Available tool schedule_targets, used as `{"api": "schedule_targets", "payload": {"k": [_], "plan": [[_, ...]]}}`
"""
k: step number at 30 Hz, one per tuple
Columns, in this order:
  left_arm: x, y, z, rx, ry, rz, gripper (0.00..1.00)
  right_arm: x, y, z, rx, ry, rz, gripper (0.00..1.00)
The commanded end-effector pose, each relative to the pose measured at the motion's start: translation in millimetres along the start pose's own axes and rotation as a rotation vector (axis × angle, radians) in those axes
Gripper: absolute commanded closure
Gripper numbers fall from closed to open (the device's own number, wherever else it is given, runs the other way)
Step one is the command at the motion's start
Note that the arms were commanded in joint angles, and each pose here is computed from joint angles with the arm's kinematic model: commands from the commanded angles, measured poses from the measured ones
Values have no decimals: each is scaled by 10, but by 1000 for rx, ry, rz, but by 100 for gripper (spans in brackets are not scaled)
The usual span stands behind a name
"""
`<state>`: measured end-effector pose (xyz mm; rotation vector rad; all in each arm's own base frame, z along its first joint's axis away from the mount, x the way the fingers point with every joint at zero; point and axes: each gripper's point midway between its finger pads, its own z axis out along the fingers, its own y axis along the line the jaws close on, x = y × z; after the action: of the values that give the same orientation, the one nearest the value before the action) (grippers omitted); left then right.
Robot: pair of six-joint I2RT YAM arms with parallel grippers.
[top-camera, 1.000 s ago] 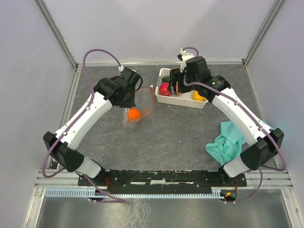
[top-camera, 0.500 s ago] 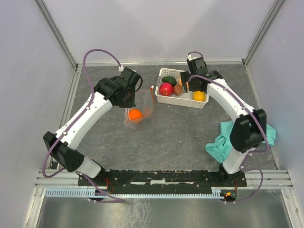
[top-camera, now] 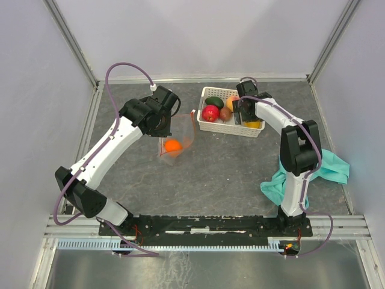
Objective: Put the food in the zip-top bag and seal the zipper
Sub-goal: Pick up the fake fruit from the bin.
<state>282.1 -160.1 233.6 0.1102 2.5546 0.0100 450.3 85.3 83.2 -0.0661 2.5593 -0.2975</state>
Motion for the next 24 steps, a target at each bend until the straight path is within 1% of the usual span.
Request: {"api": "schedule_targets", "payload": {"k": [1,7,13,18,22,23,24], "plan": [[-34,59,-97,-9,-43,-16,97,-153,11,93,-6,-38,55,3],[-16,65,-93,-11,-37,-18,97,-50,107,284,-46,-3,66,4],[-9,58,-90,-8,-35,-16,97,-26,129,413,-81,-1,78,5],[6,56,-84,-5,-33,-16,97,-9,112,492,-117,-1,97,11],[16,50,-71,1,-34,-18,97,17,141,534,-142,3,94,13],[17,43,-72,4,-34,-18,97,14,150,537,-148,5,91,15],[19,43,-71,4,-34,-18,97,4,157,531,-153,2,89,19]]}}
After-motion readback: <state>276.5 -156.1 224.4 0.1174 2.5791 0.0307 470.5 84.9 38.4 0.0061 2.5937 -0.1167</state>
